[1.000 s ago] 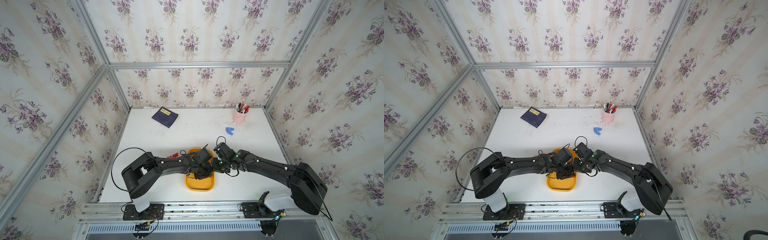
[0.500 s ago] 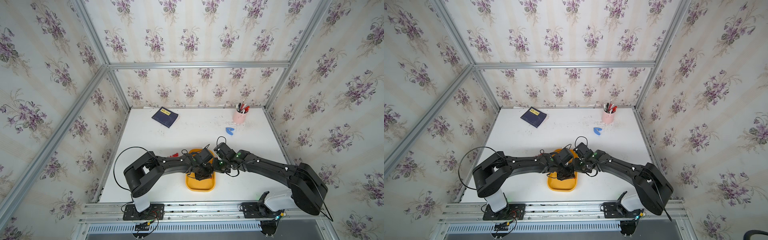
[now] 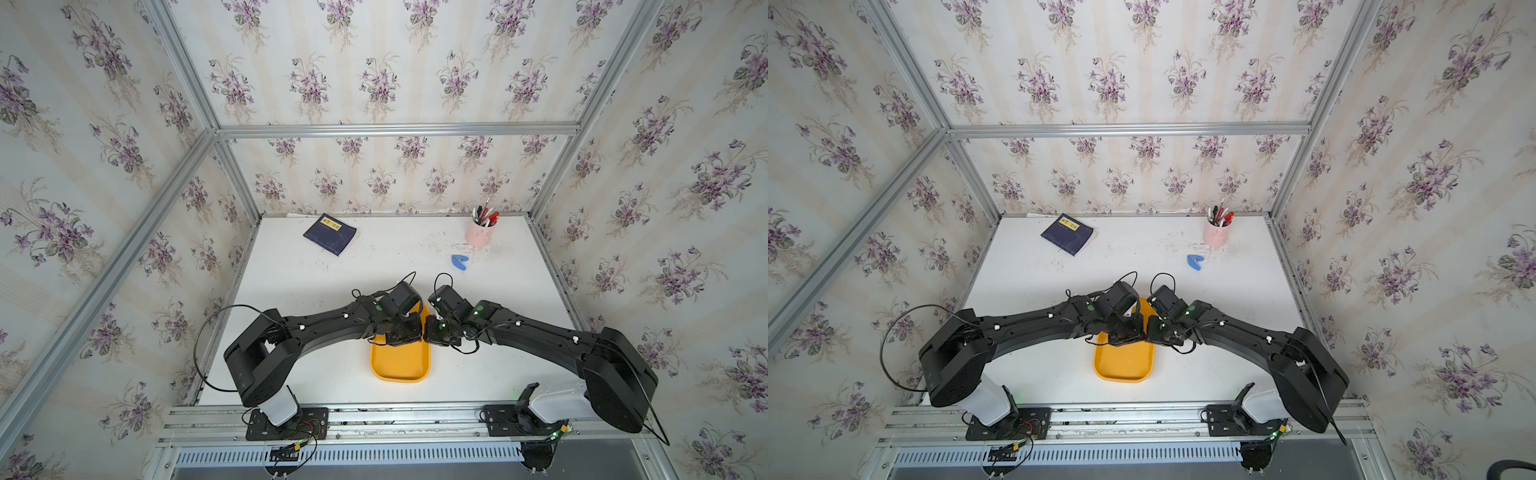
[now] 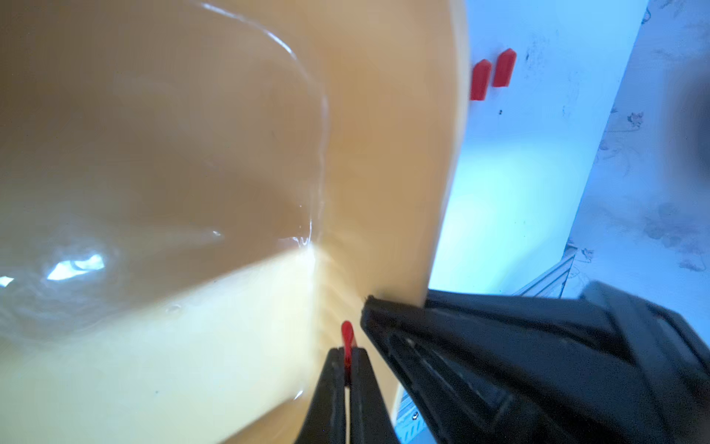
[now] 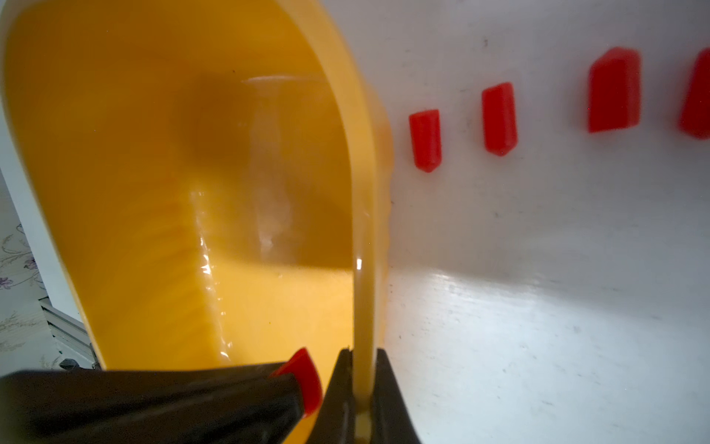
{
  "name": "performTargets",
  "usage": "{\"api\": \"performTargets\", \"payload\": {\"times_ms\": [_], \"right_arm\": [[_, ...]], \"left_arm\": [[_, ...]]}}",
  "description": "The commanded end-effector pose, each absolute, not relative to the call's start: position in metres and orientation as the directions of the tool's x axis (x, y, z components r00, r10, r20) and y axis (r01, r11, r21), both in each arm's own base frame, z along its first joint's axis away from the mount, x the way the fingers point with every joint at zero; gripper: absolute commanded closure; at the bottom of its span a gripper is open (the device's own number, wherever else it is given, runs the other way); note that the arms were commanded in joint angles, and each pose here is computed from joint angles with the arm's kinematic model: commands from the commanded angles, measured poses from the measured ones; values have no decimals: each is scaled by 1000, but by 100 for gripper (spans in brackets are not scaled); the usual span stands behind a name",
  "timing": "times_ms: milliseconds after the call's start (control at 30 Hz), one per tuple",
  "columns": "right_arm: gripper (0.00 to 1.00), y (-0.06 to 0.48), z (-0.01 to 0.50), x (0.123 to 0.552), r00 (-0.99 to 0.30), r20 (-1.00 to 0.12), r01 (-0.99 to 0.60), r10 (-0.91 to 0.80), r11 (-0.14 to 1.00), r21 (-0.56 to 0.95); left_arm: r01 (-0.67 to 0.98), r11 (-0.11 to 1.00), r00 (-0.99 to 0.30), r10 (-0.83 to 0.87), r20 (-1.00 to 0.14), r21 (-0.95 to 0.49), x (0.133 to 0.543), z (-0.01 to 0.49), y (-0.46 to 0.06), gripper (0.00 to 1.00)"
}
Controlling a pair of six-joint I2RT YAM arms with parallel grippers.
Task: Take the screw protection sleeves out of the storage box
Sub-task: Pick up the screw protection sleeve from the storage box, then place the screw protection sleeve at the center of the board.
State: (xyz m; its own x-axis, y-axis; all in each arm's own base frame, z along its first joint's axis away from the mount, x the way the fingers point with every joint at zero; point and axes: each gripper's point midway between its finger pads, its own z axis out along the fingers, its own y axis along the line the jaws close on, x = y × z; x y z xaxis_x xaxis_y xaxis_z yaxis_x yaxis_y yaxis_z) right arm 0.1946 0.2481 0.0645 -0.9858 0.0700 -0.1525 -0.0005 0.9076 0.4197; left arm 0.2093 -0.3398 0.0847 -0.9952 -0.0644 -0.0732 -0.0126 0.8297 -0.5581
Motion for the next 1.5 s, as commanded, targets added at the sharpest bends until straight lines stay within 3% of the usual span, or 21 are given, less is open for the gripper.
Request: {"api": "performTargets", "payload": {"times_ms": [0, 233, 467, 600, 1167, 1467], "right_arm": [[100, 248, 67, 197, -983, -169, 0, 79, 906, 424], [100, 248, 67, 198, -983, -169, -3, 75, 907, 421], [100, 248, 68, 199, -982, -175, -11, 69, 909, 416], [100, 248, 67, 199, -983, -175, -15, 63, 910, 414], [100, 252, 61, 199, -985, -171, -41, 33, 912, 409], [100, 255, 60, 201, -985, -170, -52, 20, 910, 411]], "left_arm": [[55, 860, -993, -6, -118, -507, 211, 89, -318, 92], [127, 901, -966, 18, -258, -414, 239, 138, -252, 91], [-52, 924, -938, -176, -299, -380, 257, 153, -160, 89], [-59, 951, -921, -169, -350, -303, 261, 150, -130, 89], [13, 997, -993, 21, -113, 72, 259, 83, -63, 90], [26, 992, -999, 29, -23, 121, 268, 57, -62, 90]]}}
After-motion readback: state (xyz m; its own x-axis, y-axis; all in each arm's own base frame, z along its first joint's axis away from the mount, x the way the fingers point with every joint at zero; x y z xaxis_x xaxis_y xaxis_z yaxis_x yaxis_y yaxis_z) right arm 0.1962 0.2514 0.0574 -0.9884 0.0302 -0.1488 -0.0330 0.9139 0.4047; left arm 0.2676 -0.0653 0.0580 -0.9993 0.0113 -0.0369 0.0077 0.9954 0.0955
